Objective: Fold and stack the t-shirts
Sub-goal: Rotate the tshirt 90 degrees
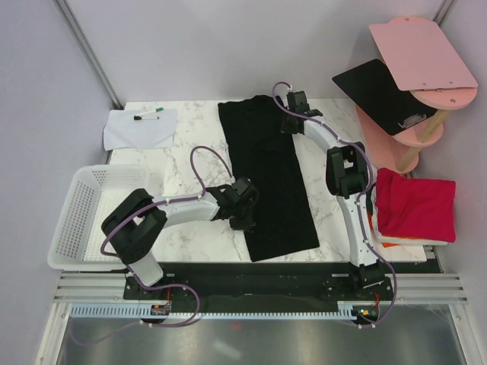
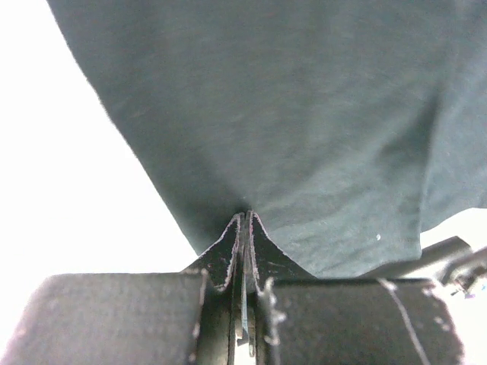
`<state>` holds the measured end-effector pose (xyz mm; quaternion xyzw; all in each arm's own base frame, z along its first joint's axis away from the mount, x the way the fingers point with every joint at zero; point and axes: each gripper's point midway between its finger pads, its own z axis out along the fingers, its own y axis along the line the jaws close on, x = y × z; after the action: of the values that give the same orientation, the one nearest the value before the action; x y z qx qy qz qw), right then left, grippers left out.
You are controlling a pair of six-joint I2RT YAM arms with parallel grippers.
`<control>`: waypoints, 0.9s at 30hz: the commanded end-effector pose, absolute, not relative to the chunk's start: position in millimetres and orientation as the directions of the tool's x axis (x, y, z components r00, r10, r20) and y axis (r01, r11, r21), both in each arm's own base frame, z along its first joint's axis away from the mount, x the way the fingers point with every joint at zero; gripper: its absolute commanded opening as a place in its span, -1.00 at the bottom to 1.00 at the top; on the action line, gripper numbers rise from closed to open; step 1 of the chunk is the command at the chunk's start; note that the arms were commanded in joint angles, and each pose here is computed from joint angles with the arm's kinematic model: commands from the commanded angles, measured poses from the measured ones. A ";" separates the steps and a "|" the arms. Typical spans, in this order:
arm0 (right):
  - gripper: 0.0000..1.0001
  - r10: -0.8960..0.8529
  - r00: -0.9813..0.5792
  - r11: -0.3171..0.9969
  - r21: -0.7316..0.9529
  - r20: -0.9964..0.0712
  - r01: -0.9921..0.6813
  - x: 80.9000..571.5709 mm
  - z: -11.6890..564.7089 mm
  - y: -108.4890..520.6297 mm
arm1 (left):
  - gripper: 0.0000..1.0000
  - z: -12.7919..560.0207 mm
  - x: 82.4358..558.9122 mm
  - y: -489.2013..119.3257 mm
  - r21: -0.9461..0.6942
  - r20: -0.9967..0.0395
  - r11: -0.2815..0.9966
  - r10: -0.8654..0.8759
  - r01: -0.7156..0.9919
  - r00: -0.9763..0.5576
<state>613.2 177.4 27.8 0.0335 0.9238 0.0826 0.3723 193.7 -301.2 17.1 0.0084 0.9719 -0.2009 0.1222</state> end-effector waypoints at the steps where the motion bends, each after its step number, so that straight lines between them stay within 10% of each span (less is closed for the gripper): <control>1: -1.00 0.136 -0.804 0.991 0.081 -0.579 0.109 583.6 -9.3 128.2 | -0.96 15.0 196.1 -254.6 -0.247 -0.251 0.969 -0.083 -0.020 -0.964; 13: -0.94 0.147 -0.732 0.981 0.195 -0.665 0.020 583.1 53.0 144.6 | -0.96 59.8 205.9 -264.0 -0.345 -0.395 0.925 0.012 0.161 -0.919; 16: -0.39 0.169 -0.632 0.969 0.244 -0.757 -0.033 569.0 121.1 146.9 | -0.59 102.3 216.1 -266.6 -0.395 -0.501 0.896 -0.023 0.205 -0.865; 17: -0.21 0.170 -0.620 0.961 0.268 -0.766 -0.068 559.8 135.9 151.2 | -0.03 118.6 218.1 -265.0 -0.413 -0.535 0.886 -0.049 0.210 -0.844; 20: 0.51 0.196 -0.582 0.953 0.292 -0.789 -0.075 521.3 181.4 142.9 | 0.51 125.6 219.9 -256.2 -0.408 -0.559 0.893 -0.079 0.191 -0.826; 23: 0.91 0.221 -0.603 0.941 0.329 -0.766 -0.074 471.8 189.2 138.3 | 0.57 107.7 212.0 -247.5 -0.387 -0.514 0.911 -0.086 0.141 -0.853; 27: 0.92 0.248 -0.700 0.934 0.358 -0.669 -0.011 394.3 145.4 125.9 | 0.57 76.9 195.9 -240.2 -0.384 -0.427 0.921 -0.113 0.066 -0.897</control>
<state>452.3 130.2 182.0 0.0435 0.8866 0.1522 0.4346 209.6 -255.0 112.9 0.0176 0.9358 -0.2318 0.2650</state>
